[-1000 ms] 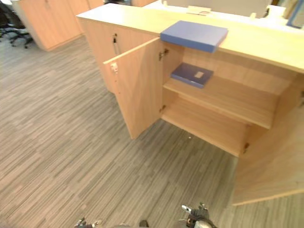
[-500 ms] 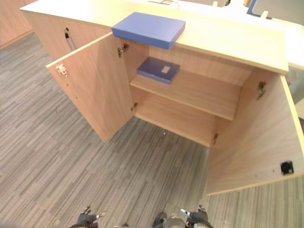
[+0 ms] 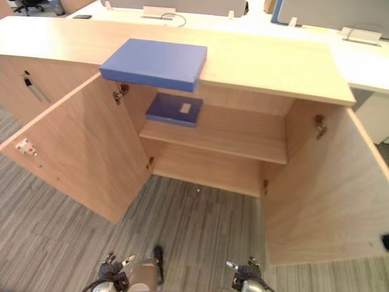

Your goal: Walk over to the cabinet, pick up the folder, carry it to the office cabinet, place the folder inside the office cabinet, then close the office cabinet door

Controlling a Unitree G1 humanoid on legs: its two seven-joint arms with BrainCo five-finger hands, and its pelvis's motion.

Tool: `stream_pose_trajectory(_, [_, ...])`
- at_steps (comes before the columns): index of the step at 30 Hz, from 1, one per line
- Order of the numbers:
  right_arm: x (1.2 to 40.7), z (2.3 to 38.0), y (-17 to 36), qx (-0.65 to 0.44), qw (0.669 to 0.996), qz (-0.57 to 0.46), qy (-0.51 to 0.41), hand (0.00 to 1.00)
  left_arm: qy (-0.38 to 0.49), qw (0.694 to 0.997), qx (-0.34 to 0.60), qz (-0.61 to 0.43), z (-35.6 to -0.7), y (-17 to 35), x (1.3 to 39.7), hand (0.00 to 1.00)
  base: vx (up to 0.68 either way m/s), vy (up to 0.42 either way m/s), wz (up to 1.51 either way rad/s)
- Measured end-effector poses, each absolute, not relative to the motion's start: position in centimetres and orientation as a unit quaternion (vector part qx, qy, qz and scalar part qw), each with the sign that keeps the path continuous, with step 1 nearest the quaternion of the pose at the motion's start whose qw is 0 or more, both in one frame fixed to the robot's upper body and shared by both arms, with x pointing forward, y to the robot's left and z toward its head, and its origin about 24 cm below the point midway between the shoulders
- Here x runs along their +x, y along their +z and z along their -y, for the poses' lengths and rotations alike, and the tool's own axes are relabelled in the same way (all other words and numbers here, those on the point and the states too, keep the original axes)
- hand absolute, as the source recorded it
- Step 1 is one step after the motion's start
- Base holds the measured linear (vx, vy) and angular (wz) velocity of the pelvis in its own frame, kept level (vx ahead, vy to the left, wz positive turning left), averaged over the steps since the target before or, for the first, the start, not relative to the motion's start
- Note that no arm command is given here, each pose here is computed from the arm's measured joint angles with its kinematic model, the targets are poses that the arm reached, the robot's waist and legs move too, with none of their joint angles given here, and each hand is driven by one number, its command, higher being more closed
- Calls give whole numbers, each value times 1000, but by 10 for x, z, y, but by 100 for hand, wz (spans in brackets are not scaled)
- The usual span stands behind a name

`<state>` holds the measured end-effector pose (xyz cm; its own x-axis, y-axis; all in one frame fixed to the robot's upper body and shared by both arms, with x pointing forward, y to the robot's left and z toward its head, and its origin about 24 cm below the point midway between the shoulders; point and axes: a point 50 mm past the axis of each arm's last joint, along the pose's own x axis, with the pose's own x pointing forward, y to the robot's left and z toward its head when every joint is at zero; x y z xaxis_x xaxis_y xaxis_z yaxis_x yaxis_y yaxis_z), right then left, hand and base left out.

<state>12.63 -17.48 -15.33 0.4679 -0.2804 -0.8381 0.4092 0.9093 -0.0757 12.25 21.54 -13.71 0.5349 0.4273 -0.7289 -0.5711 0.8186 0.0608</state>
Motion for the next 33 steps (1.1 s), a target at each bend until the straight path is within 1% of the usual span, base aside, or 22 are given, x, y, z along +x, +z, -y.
stream_pose_trajectory(2, [139,168,-150,76,861,-464,-193,0,298,862,-98,-398,-218,-140,118,0,330,310,-23])
stream_pose_trajectory(6, [136,169,-152,79,855,-472,-199,0,314,852,-100,-408,-222,-143,107,0,200,130,-42])
stream_pose_trajectory(9, [119,181,-158,75,838,-496,-213,0,308,842,-96,-432,-217,-149,98,0,140,116,-37])
stream_pose_trajectory(11, [106,192,-161,74,825,-509,-233,0,296,842,-95,-440,-211,-151,98,0,153,238,-24])
stream_pose_trajectory(12, [92,199,-164,74,812,-522,-249,0,288,843,-89,-445,-209,-152,95,0,139,264,-7])
stream_pose_trajectory(13, [89,202,-164,70,810,-525,-252,0,286,843,-86,-448,-208,-153,93,0,142,264,0])
stream_pose_trajectory(14, [87,205,-164,67,809,-526,-254,0,281,843,-80,-452,-208,-154,90,0,131,241,-3])
stream_pose_trajectory(16, [96,208,-160,65,822,-505,-254,0,272,843,-56,-462,-215,-154,83,0,143,212,-12])
stream_pose_trajectory(18, [100,207,-159,64,826,-500,-252,0,262,843,-39,-468,-217,-154,79,0,153,79,-6])
stream_pose_trajectory(24, [113,204,-155,52,842,-485,-233,0,250,838,-33,-483,-214,-157,75,0,129,-95,6])
stream_pose_trajectory(26, [106,196,-158,58,837,-495,-226,0,265,836,-34,-480,-221,-156,72,0,40,-204,6])
stream_pose_trajectory(29, [99,202,-159,53,833,-499,-234,0,271,828,-52,-487,-212,-159,67,0,67,-258,-6])
stream_pose_trajectory(33, [91,201,-161,59,827,-505,-241,0,278,827,-64,-484,-213,-159,65,0,58,-217,2])
